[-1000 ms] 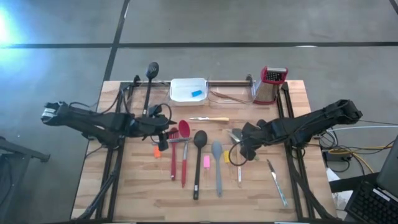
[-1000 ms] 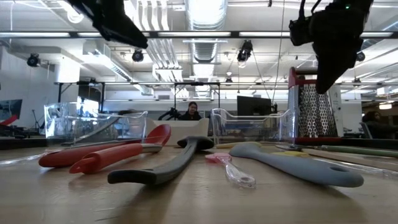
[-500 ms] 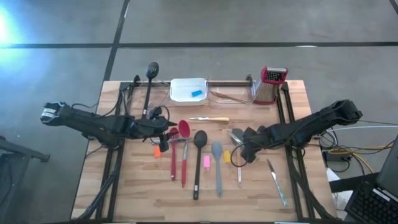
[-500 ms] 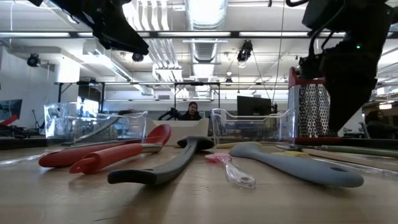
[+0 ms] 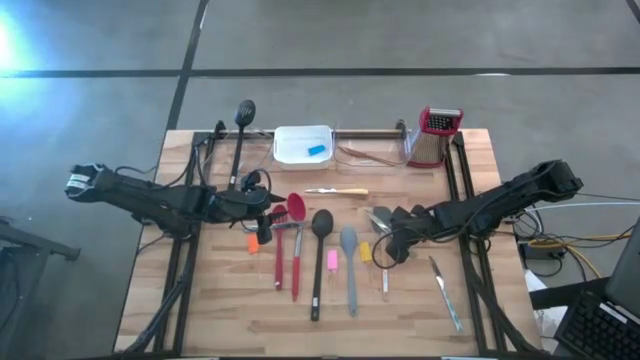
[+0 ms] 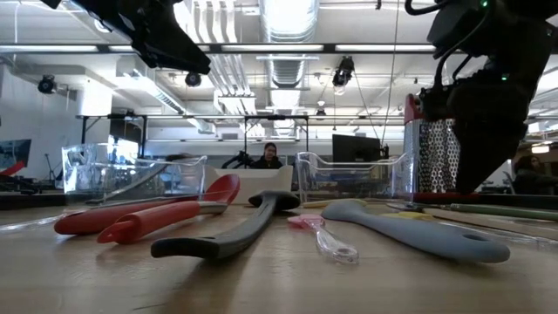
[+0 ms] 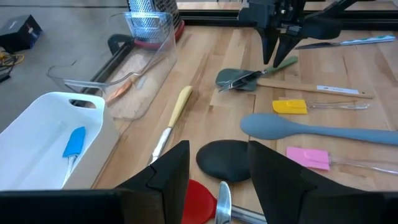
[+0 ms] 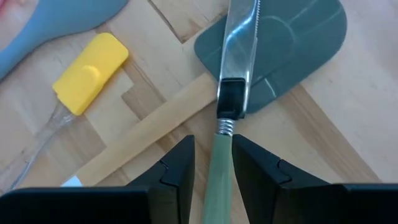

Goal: Pick & Place Kitchen Items
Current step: Put the green knife into the right transparent bin, then put the black serving spoon into the left transparent bin

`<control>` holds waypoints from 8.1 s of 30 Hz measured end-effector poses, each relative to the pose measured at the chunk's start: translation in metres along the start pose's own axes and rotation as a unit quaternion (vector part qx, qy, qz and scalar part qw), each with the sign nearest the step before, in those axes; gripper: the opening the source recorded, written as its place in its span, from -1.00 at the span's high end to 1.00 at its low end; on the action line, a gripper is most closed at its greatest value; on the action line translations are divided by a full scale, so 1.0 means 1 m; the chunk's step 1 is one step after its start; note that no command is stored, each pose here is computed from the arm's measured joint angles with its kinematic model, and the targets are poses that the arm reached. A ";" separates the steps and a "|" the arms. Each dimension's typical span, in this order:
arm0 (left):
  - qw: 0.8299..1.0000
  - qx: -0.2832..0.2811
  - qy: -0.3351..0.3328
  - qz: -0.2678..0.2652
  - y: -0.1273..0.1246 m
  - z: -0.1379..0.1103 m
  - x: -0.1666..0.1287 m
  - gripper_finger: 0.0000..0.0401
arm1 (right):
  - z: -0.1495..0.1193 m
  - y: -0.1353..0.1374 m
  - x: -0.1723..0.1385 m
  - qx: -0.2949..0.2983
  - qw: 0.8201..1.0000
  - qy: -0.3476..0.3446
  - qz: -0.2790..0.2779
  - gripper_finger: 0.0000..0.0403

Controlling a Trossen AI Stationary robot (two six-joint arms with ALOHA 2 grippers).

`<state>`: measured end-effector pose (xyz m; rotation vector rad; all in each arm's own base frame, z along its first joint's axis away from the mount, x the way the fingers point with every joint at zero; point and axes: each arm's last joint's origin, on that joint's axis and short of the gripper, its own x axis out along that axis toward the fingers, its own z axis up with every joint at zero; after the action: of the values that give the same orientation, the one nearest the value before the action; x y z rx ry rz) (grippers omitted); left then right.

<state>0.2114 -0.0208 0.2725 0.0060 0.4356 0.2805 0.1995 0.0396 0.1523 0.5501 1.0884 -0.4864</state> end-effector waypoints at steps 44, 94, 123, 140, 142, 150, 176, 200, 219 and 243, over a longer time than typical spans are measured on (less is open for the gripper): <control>1.000 0.009 -0.002 0.000 0.000 0.000 0.000 0.16 | -0.016 -0.018 0.017 -0.019 0.999 -0.019 -0.025 0.64; 1.000 0.009 -0.001 0.000 0.000 0.000 0.000 0.16 | -0.020 -0.020 0.032 -0.044 0.998 -0.030 -0.037 0.81; 1.000 0.009 -0.001 0.000 0.000 0.000 0.000 0.16 | 0.101 -0.019 -0.068 -0.138 0.981 -0.120 -0.069 0.81; 1.000 0.009 -0.001 0.000 0.000 0.000 0.000 0.16 | 0.196 -0.094 -0.117 -0.091 0.977 -0.167 -0.101 0.81; 1.000 0.009 -0.001 0.000 0.000 0.000 0.000 0.16 | 0.205 -0.101 -0.110 -0.100 0.978 -0.149 -0.102 0.81; 1.000 0.009 -0.001 0.000 0.000 0.000 0.000 0.16 | 0.240 -0.122 -0.076 -0.134 0.983 -0.049 -0.112 0.81; 1.000 0.020 -0.002 0.000 0.000 0.000 0.000 0.16 | 0.257 -0.171 0.012 -0.152 0.981 0.085 -0.089 0.81; 1.000 0.020 -0.002 0.000 0.000 0.000 0.000 0.16 | 0.252 -0.192 0.061 -0.139 0.980 0.129 -0.056 0.78; 1.000 0.020 -0.002 0.000 0.000 0.000 0.000 0.16 | 0.264 -0.190 0.049 -0.102 0.988 0.094 -0.069 0.35; 1.000 -0.012 0.001 0.000 0.000 0.000 0.000 0.16 | 0.242 -0.097 -0.083 -0.112 0.993 0.010 -0.035 0.66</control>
<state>0.2115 -0.0207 0.2719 -0.0167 0.4342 0.2866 0.2737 -0.1794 0.2978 0.3209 1.1681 -0.4145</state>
